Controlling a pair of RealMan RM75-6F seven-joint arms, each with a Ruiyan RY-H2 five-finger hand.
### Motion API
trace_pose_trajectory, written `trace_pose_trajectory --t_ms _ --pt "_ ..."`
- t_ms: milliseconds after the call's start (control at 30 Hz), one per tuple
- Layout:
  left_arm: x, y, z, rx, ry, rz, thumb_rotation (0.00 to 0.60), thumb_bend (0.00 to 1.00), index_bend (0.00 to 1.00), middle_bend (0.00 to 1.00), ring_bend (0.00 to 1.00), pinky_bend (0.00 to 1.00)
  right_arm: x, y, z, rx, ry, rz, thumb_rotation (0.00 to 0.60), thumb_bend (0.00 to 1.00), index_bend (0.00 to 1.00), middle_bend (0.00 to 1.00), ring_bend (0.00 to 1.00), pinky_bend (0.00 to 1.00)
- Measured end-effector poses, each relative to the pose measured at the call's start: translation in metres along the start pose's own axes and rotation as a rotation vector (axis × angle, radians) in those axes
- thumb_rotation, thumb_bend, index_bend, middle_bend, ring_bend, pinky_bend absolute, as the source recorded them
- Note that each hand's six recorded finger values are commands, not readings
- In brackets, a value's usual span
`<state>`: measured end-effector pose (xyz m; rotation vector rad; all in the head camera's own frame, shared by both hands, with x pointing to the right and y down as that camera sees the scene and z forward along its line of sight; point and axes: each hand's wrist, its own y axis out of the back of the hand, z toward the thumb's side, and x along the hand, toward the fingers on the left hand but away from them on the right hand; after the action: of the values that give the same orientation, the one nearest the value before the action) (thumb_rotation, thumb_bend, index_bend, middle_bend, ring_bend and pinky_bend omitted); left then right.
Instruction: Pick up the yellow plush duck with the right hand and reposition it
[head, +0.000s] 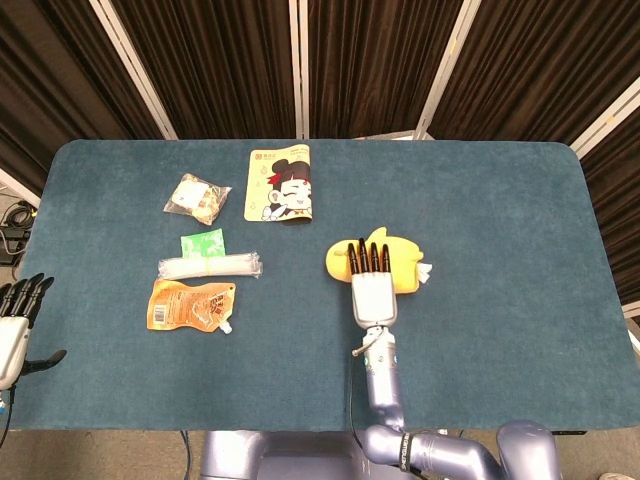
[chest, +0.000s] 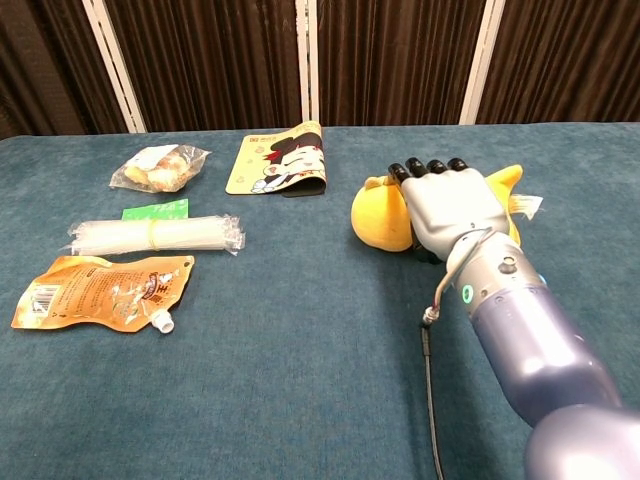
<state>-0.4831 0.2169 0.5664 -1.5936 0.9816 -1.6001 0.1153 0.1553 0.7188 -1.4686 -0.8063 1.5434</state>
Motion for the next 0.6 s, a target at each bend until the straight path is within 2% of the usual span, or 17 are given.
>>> trace_pose_trajectory --t_ms 333,600 --pt "0.0 -0.001 0.001 0.004 0.0 -0.005 0.6 0.13 0.0 0.0 0.0 0.0 -0.007 -0.022 -0.013 0.024 -0.041 0.038 0.6 1.0 0.0 0.0 0.0 0.0" --pt "0.0 -0.003 0.001 0.007 0.002 -0.016 0.6 0.13 0.0 0.0 0.0 0.0 -0.018 -0.014 -0.045 0.034 -0.111 0.001 0.6 1.0 0.0 0.0 0.0 0.0"
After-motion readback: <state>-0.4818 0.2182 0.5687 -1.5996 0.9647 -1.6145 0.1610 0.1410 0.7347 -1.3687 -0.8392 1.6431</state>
